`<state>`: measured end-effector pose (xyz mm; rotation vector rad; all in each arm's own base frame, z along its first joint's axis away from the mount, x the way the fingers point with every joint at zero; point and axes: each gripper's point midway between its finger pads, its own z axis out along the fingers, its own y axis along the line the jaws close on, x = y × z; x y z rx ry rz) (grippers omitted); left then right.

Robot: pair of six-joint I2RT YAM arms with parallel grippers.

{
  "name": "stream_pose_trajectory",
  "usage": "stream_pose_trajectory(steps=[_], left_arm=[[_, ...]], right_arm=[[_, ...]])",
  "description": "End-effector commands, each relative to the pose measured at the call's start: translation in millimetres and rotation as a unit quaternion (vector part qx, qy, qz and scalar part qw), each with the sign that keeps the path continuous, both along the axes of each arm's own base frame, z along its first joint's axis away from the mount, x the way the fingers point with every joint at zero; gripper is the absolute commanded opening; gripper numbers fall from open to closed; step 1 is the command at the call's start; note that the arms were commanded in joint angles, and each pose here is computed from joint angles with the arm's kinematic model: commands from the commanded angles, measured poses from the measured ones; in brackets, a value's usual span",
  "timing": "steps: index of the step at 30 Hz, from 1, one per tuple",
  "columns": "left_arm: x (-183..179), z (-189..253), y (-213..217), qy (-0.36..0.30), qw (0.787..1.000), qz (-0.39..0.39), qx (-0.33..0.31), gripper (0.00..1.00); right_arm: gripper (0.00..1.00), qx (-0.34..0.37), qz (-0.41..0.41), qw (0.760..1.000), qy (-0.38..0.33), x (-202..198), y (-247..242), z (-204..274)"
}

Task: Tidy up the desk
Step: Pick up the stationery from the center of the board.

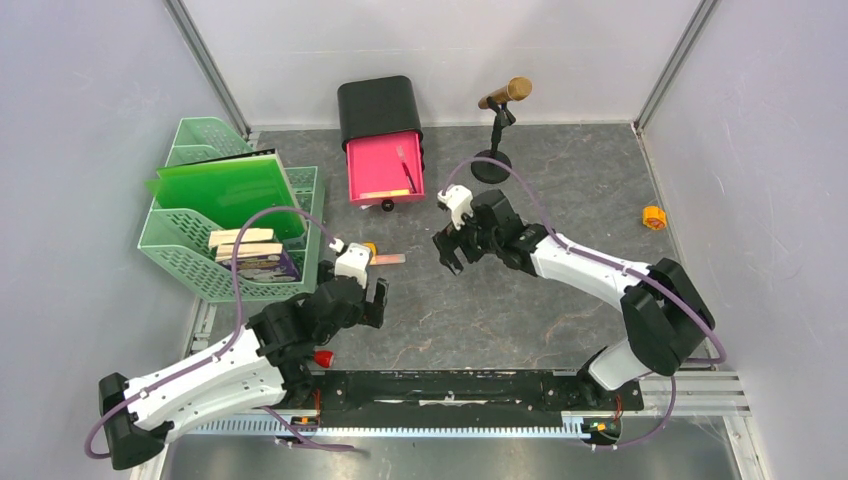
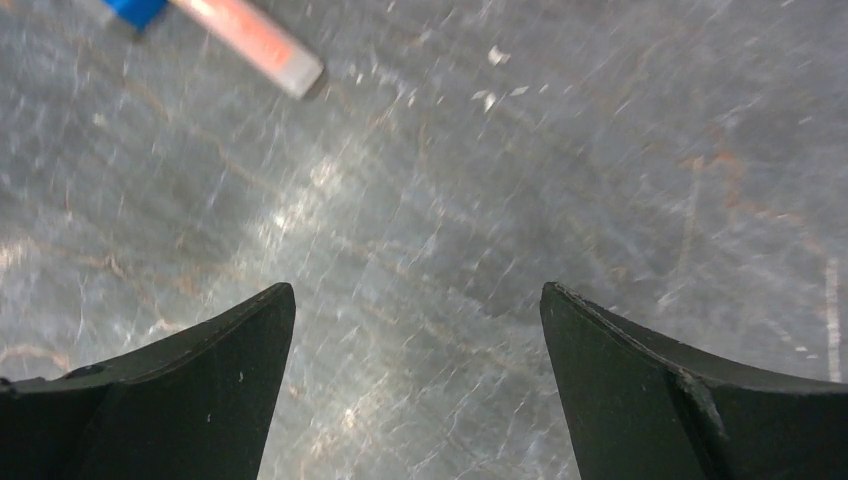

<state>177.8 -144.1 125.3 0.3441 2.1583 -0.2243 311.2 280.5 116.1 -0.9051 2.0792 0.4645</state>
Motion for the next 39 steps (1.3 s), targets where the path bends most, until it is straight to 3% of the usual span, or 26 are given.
stream_pose_trajectory(steps=[1,12,25,32,39], left_arm=[[-0.2,28.0,-9.5,-0.004,0.999,0.000,-0.040,1.00],[-8.4,61.8,4.7,0.024,0.995,0.060,-0.074,1.00],[-18.7,84.6,-38.7,0.076,0.988,-0.017,-0.133,1.00],[-5.4,82.9,-51.8,0.143,0.969,-0.042,-0.199,1.00],[23.3,104.5,-34.2,0.137,0.953,-0.028,-0.269,1.00]], right_arm=[[0.98,0.009,0.058,0.998,0.021,-23.5,3.2,-10.0],[0.98,0.046,0.056,0.997,0.025,-13.4,23.3,-20.5],[0.98,0.039,0.086,0.995,0.021,6.9,61.3,-31.2],[0.96,0.044,0.118,0.992,0.016,12.1,86.1,-31.9],[0.95,0.044,0.147,0.988,0.007,12.9,105.2,-28.8]])
